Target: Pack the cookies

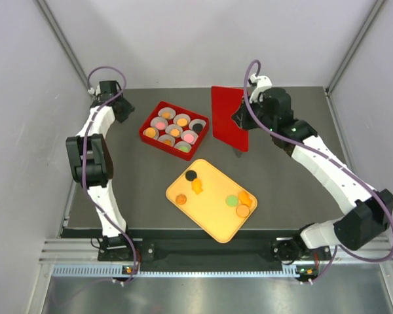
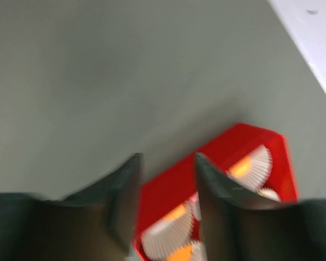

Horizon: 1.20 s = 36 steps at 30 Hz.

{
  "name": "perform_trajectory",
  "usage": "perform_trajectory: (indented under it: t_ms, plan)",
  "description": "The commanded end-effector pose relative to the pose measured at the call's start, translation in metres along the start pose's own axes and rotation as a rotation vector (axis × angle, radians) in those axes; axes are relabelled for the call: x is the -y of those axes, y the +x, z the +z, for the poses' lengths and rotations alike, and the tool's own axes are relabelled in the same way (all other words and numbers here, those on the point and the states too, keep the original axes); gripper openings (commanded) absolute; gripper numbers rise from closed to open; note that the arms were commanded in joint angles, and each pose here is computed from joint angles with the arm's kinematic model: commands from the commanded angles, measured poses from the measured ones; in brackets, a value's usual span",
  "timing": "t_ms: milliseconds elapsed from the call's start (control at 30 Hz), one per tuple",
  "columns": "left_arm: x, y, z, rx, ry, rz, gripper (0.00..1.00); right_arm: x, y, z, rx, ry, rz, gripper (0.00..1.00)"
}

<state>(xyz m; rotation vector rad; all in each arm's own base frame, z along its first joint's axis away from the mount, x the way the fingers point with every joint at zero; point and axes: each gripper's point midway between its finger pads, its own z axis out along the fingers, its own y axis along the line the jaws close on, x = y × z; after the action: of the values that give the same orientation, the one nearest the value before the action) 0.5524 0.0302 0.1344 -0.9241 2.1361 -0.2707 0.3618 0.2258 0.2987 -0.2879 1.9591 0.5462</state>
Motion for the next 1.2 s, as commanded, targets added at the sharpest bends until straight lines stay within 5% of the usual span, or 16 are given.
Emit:
perform_trajectory:
  t_ms: [0,600,1167]
  plan:
    - [0.007,-0.012,0.017,0.018,0.074,-0.031,0.43,-0.023,-0.04,0.004,0.121,-0.182,0.092,0.0]
    - [0.009,0.084,0.054,-0.139,0.188,-0.173,0.37,0.007,-0.045,0.043,0.212,-0.453,0.412,0.0]
    - [0.019,0.142,-0.023,-0.15,0.162,-0.155,0.33,0.036,-0.015,0.086,0.163,-0.647,0.693,0.0]
